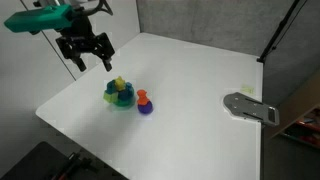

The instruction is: Pick up the green toy from the green bowl and put it on the table

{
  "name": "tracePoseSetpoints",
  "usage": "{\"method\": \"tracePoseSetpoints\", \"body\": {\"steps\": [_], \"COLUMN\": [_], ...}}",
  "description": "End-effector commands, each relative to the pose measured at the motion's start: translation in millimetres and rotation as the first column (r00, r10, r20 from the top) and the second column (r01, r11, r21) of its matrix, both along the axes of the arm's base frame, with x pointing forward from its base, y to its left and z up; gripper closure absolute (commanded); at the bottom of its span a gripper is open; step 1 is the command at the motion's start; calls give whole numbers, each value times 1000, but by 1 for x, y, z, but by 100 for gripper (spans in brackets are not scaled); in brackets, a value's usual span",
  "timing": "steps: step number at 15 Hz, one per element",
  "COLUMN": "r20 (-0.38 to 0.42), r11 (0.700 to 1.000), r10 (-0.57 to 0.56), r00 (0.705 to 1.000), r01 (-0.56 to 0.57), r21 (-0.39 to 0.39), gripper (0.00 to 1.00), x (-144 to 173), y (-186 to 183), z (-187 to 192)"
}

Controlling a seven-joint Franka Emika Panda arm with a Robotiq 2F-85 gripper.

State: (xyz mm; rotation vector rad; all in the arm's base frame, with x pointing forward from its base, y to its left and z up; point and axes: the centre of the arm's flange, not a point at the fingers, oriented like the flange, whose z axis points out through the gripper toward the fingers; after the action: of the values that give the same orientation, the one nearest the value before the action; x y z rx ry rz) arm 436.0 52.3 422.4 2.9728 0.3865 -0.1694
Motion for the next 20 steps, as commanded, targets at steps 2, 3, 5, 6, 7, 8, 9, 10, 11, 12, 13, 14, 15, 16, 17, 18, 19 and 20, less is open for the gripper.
{"method": "tracePoseSetpoints", "body": {"steps": [2, 3, 5, 6, 7, 8, 9, 10, 11, 12, 13, 14, 15, 16, 17, 18, 19, 20], "r20": [2, 2, 2, 8, 7, 12, 17, 24, 34, 44, 54, 66, 77, 92, 100, 110, 118, 121], "r11": [1000, 1000, 1000, 1000, 1000, 1000, 1000, 1000, 1000, 1000, 1000, 1000, 1000, 999, 998, 997, 994, 992], "r10": [0, 0, 0, -4, -2, 0, 6, 10, 10, 12, 7, -6, -19, -37, -52, -68, -88, -103], "r00": [1000, 1000, 1000, 1000, 1000, 1000, 1000, 1000, 999, 999, 999, 998, 997, 995, 994, 992, 989, 987], "r01": [0, 0, 0, 4, 2, 0, -6, -11, -11, -13, -7, 5, 17, 35, 49, 63, 80, 93], "r21": [0, 0, 0, 5, 9, 10, 11, 11, 11, 14, 14, 16, 23, 24, 37, 51, 68, 90], "gripper": [0, 0, 0, 0, 0, 0, 0, 0, 0, 0, 0, 0, 0, 0, 0, 0, 0, 0], "x": [0, 0, 0, 5, 8, 12, 15, 19, 23, 26, 31, 36, 40, 44, 47, 51, 54, 56], "y": [0, 0, 0, 3, 5, 10, 13, 19, 24, 29, 34, 39, 45, 49, 53, 57, 61, 64], "z": [1, 1, 1, 0, -1, 0, 0, 0, -1, -1, -2, -5, -8, -11, -16, -20, -26, -32]}}
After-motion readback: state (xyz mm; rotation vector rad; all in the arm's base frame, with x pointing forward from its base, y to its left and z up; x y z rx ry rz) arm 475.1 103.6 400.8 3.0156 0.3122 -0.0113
